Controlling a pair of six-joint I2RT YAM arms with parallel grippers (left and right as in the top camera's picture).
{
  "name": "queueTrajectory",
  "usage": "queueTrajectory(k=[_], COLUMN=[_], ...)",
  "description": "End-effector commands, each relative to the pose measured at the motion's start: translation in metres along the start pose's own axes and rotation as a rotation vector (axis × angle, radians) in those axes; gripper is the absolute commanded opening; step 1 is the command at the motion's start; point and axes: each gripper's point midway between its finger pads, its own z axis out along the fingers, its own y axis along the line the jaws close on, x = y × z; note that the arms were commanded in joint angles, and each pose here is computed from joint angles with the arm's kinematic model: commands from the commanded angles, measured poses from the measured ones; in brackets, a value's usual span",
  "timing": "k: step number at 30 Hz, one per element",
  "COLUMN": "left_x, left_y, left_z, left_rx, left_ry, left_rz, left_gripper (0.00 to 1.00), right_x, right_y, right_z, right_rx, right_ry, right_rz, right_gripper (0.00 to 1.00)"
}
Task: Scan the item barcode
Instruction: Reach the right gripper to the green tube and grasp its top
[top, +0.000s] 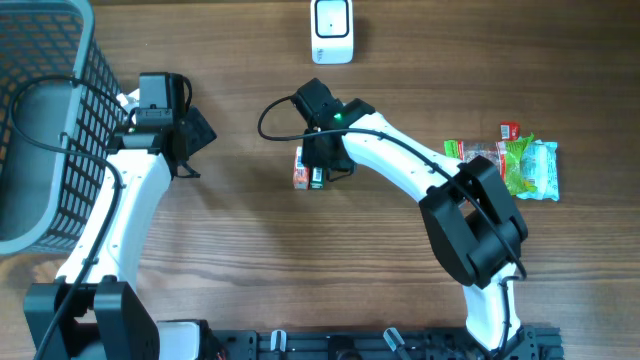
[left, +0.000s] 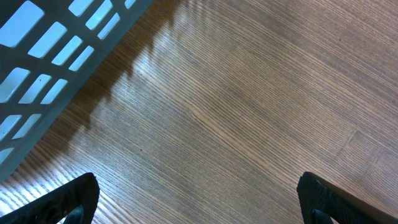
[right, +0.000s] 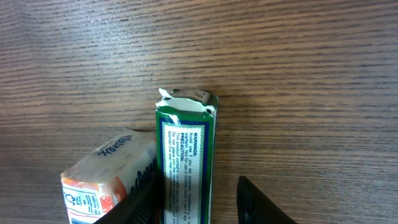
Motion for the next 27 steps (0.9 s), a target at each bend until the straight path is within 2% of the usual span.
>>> queueTrajectory(k=[1,12,18,23,27], left_x=[-0.002,-0.002,-0.002,-0.002,-0.002], left_y=[0.003,0.003,0.003,0.003,0.003], left_z=[0.002,0.002,0.002,0.002,0.002], left_rx=[-0.014,-0.014,-0.014,-0.014,-0.014], left_ry=[-0.006,-0.006,-0.006,-0.006,-0.006], left_rz=[0.006,0.006,0.006,0.006,0.006], left_gripper=[1.0,1.0,1.0,1.0,1.0], right_x=[0.009,0.011,0.012,0.011,-0.004], right_y=[-0.008,-0.01,-0.011,-0.012,-0.027], right_z=[0.016,0.017,0.016,0.015,0.005], right_rx=[0.024,0.033,0.035,0.033,0.036], right_ry=[0.039,0.048,0.052,0.053,0.038], right_rz=[0.005,0.002,-0.026,-0.082,-0.035], right_gripper=[0.41,0.42,0.31,0.31,0.29])
